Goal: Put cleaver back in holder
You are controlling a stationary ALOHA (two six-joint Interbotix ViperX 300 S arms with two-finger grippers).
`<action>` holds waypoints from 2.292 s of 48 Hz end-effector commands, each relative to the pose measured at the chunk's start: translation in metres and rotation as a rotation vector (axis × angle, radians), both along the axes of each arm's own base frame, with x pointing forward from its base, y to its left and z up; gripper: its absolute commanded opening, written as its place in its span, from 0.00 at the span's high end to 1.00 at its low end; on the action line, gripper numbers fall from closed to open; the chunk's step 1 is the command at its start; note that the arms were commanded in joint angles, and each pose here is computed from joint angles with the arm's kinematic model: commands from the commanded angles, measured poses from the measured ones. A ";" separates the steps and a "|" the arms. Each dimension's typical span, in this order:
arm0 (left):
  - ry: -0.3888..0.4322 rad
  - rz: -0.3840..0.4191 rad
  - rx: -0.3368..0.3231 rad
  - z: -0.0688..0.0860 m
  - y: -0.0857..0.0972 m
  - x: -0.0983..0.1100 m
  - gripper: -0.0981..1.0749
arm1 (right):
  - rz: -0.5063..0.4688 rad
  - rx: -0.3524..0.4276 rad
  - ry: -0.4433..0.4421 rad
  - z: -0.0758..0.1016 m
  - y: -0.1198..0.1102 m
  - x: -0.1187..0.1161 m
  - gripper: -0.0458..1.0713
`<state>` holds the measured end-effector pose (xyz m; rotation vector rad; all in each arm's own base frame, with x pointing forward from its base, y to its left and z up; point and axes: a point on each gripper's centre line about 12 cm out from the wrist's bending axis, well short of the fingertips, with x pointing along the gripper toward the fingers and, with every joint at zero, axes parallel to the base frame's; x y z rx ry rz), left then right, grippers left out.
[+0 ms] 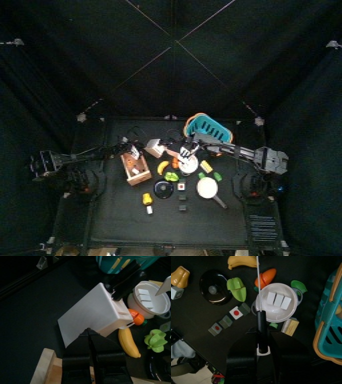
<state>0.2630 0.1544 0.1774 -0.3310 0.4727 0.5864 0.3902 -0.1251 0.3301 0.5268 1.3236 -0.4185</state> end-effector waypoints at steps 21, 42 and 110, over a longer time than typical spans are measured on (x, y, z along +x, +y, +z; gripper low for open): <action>0.034 0.023 -0.018 -0.019 0.020 0.022 0.70 | 0.081 -0.011 0.081 0.005 -0.023 0.059 0.54; 0.035 0.022 -0.020 -0.019 0.020 0.022 0.70 | 0.081 0.009 0.125 -0.008 -0.026 0.062 0.54; 0.030 0.019 -0.018 -0.018 0.019 0.024 0.70 | 0.055 -0.017 0.051 -0.008 -0.053 0.098 0.53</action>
